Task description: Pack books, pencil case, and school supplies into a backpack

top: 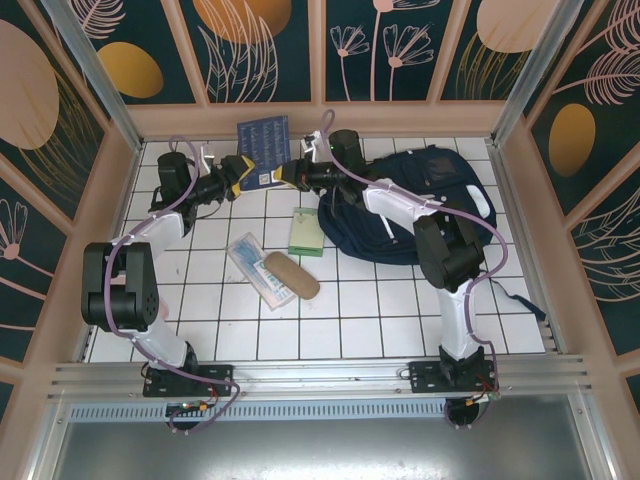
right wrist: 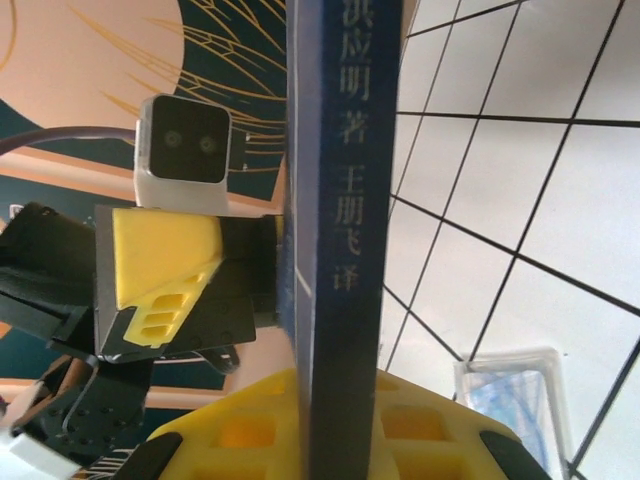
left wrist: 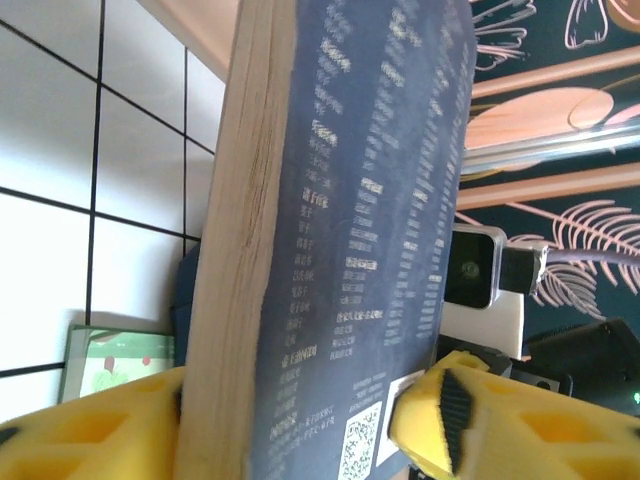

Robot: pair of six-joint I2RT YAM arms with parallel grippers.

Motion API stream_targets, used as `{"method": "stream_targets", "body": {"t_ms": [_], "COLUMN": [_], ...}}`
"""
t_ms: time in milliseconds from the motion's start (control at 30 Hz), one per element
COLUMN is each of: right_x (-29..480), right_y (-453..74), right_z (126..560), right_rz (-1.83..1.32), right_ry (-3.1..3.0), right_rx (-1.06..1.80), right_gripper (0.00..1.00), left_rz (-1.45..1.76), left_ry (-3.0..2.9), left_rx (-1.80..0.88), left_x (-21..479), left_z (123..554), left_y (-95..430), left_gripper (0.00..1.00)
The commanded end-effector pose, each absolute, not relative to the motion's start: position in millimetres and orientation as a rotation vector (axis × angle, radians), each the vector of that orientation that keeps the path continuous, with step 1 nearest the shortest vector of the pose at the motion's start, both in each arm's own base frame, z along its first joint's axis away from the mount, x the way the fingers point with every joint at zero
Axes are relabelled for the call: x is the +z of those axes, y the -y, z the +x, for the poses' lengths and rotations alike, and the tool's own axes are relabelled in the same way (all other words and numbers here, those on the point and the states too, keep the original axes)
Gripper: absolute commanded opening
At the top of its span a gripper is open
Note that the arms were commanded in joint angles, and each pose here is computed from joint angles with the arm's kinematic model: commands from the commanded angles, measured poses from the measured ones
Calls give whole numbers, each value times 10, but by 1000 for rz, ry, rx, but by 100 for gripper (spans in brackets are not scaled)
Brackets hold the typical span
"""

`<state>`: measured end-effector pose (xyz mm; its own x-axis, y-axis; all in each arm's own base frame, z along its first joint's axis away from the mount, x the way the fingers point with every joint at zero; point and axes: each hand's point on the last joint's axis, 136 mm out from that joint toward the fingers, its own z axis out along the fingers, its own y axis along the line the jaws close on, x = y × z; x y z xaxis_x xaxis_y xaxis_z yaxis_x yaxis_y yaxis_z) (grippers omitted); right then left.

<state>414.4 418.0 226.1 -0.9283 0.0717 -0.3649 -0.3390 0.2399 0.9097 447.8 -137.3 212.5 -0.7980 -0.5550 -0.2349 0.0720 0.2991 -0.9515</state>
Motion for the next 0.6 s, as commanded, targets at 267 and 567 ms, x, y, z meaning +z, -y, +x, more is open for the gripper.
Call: {"method": "stream_targets", "body": {"t_ms": [267,567], "right_x": [3015,3017], "right_y": [-4239,-4270], "right_z": [4049,4078], "right_rz": [-356,-339], "right_ry": [-1938,-1919], "right_rx": [1910,1955], "right_gripper": [0,0], "left_rz": [-424,-435], "left_ry": [-1917,-1870], "left_rx": [-1645,-1778], "left_x": [2350,2333], "left_z": [4571,4510], "left_y": [1407,1500], "left_gripper": [81,83]}}
